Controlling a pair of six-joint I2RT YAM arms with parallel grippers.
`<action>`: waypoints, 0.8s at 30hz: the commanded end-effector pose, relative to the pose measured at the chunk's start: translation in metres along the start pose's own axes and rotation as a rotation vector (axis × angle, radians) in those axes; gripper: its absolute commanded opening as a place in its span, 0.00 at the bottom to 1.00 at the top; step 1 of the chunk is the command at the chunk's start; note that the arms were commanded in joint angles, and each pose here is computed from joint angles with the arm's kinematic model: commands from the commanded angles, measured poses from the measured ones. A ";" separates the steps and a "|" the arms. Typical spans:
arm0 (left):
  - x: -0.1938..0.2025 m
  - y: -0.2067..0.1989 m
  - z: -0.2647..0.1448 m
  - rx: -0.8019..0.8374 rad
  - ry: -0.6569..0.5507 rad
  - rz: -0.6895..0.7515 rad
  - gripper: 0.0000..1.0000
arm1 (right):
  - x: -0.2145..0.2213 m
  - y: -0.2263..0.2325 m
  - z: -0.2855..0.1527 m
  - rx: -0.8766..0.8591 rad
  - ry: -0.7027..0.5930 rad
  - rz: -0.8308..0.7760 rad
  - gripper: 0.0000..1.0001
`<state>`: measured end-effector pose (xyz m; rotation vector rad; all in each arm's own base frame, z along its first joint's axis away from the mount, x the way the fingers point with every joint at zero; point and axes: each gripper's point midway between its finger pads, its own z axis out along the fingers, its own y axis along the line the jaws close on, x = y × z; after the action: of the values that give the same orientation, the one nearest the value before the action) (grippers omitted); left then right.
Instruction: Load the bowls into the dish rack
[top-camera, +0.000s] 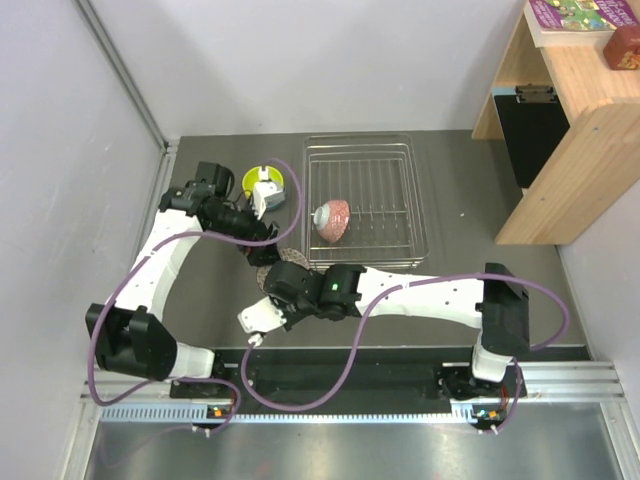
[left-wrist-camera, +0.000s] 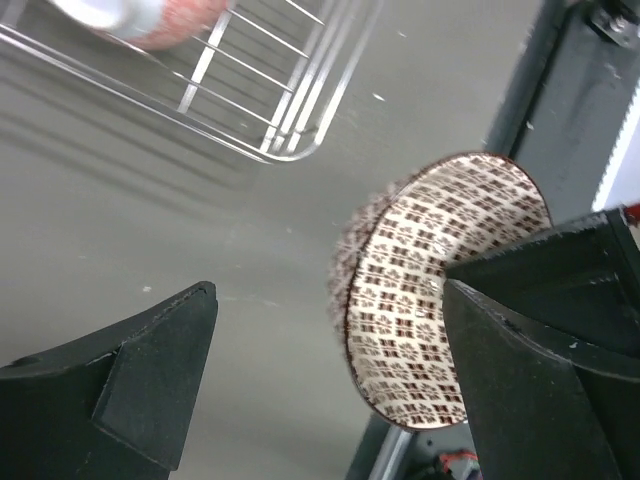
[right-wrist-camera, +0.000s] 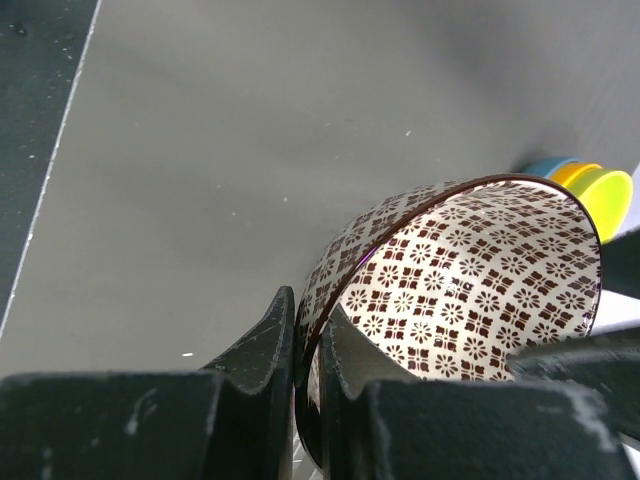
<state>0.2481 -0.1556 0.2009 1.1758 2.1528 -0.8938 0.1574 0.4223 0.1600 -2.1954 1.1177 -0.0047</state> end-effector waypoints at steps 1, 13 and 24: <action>-0.039 0.010 -0.015 -0.119 -0.151 0.062 0.99 | -0.013 0.000 -0.004 0.002 -0.049 0.017 0.00; -0.066 -0.017 -0.048 -0.147 -0.227 0.166 0.99 | -0.025 0.033 0.007 -0.155 -0.117 0.053 0.00; -0.066 0.083 -0.115 -0.796 -0.428 -0.049 0.99 | -0.049 0.025 -0.043 -0.280 -0.371 0.193 0.00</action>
<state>0.2906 -0.1132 0.2781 0.7651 1.9222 -0.4047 0.1019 0.4129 0.1246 -2.3554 1.2291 0.4126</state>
